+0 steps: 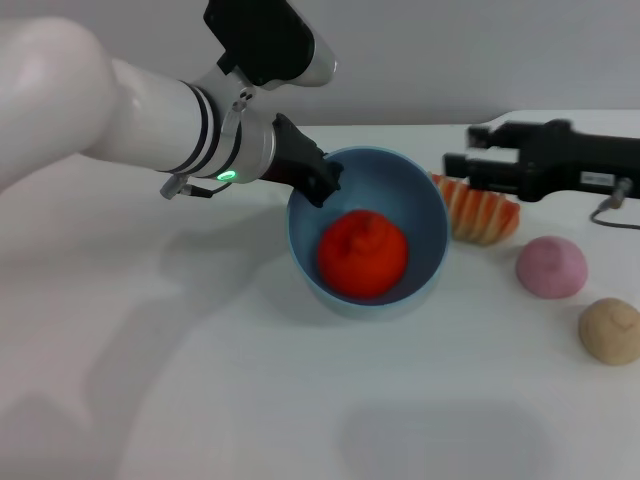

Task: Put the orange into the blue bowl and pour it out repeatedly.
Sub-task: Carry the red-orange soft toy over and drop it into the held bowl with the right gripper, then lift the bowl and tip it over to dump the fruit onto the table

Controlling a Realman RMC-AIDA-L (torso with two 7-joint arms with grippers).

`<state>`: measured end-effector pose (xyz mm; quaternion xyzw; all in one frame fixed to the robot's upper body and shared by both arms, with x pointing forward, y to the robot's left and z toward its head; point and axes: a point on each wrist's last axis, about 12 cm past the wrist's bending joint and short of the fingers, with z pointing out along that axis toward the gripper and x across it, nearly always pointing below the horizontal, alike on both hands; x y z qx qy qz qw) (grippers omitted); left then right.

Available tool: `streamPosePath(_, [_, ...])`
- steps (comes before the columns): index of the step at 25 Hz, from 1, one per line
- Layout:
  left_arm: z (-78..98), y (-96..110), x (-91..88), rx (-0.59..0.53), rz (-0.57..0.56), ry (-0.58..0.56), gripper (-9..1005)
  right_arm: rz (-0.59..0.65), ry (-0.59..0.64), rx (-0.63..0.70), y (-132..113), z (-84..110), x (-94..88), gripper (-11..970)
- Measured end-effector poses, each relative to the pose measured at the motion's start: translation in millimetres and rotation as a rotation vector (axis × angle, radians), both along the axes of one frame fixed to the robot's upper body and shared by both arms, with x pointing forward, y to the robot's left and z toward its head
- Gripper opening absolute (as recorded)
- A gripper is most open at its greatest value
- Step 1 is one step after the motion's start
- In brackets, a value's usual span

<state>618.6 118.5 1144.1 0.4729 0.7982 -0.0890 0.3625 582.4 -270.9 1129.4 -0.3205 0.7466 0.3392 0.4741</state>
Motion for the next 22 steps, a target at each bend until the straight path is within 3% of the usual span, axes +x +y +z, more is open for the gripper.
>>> streamPosePath(3, [-0.7, 0, 0.8, 0.0, 0.002, -0.017, 0, -0.098, -0.097, 0.0, -19, -14.0, -8.9, 580])
streamPosePath(12, [8.1, -9, 7.1, -0.007, -0.028, -0.126, -1, -0.385, -0.178, 0.065, -70, -66.7, -60.6, 604])
streamPosePath(16, [17.7, -22, 7.8, 0.001, -0.086, -0.208, 0, -0.457, -0.166, 0.082, -78, -83.5, -79.3, 626])
streamPosePath(22, [28.8, -40, 3.1, 0.033, -0.191, -0.301, 0, -0.511, -0.146, 0.094, -82, -95.5, -91.8, 660])
